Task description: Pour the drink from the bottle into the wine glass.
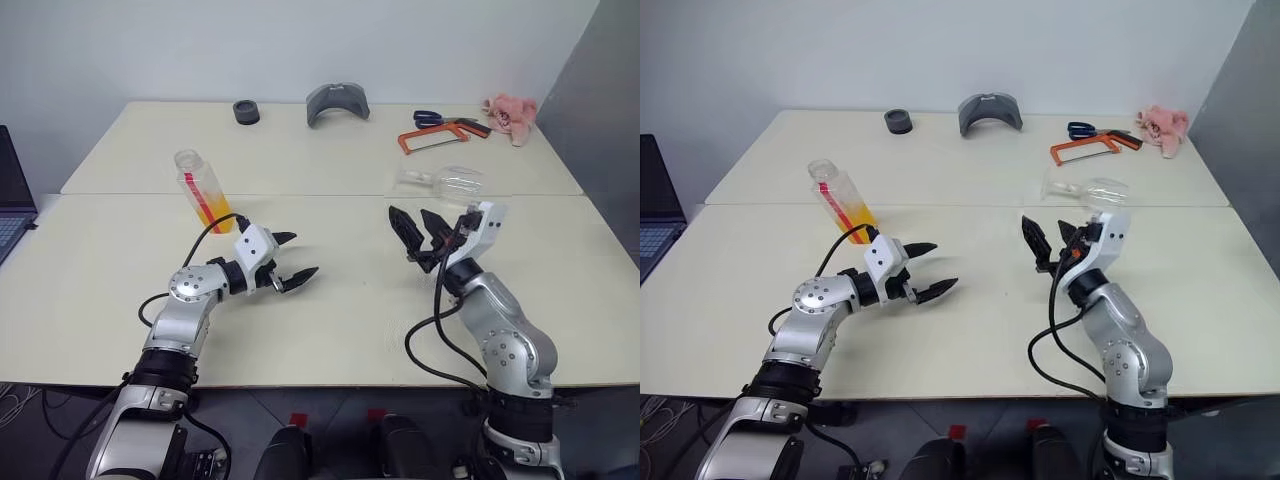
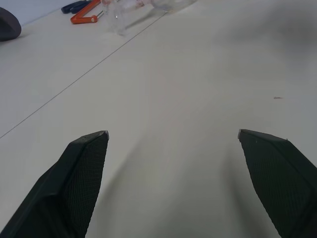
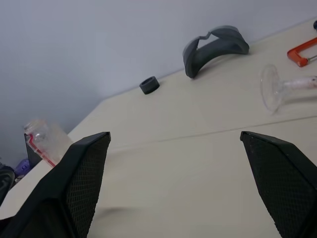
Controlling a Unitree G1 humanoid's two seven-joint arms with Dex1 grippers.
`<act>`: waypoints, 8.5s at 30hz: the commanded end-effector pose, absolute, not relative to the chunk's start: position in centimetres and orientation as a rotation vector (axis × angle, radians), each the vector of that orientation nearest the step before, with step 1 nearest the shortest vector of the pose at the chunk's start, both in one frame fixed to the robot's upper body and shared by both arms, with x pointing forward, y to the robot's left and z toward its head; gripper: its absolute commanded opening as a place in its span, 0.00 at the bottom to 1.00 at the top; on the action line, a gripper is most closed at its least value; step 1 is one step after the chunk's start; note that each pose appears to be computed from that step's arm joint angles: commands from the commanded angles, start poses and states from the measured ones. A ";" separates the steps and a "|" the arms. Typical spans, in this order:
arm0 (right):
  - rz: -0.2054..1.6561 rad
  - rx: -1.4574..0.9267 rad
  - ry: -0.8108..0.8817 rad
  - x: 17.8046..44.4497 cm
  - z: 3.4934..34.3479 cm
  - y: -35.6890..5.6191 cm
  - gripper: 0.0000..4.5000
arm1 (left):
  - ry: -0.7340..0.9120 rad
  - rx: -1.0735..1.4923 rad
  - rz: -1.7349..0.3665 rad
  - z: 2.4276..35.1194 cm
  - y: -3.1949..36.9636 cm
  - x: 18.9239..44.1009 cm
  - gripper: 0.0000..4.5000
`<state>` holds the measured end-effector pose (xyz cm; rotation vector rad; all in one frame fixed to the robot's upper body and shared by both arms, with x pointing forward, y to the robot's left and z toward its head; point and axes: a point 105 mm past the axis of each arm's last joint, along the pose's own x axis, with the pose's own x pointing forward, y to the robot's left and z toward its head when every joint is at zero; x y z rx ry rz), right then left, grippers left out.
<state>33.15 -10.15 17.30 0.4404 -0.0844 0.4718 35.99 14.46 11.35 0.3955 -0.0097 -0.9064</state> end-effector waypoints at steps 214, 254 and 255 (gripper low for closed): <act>0.690 -0.113 -0.167 41.8 13.3 1.6 0.04 | -0.017 0.336 -0.746 13.2 19.5 34.4 1.00; 1.046 -0.248 -0.124 27.2 15.5 -3.7 1.00 | -0.094 0.108 -0.005 13.6 28.7 35.4 1.00; 1.051 -0.251 -0.125 27.1 15.7 -3.7 1.00 | -0.097 0.104 -0.001 13.7 28.8 35.6 1.00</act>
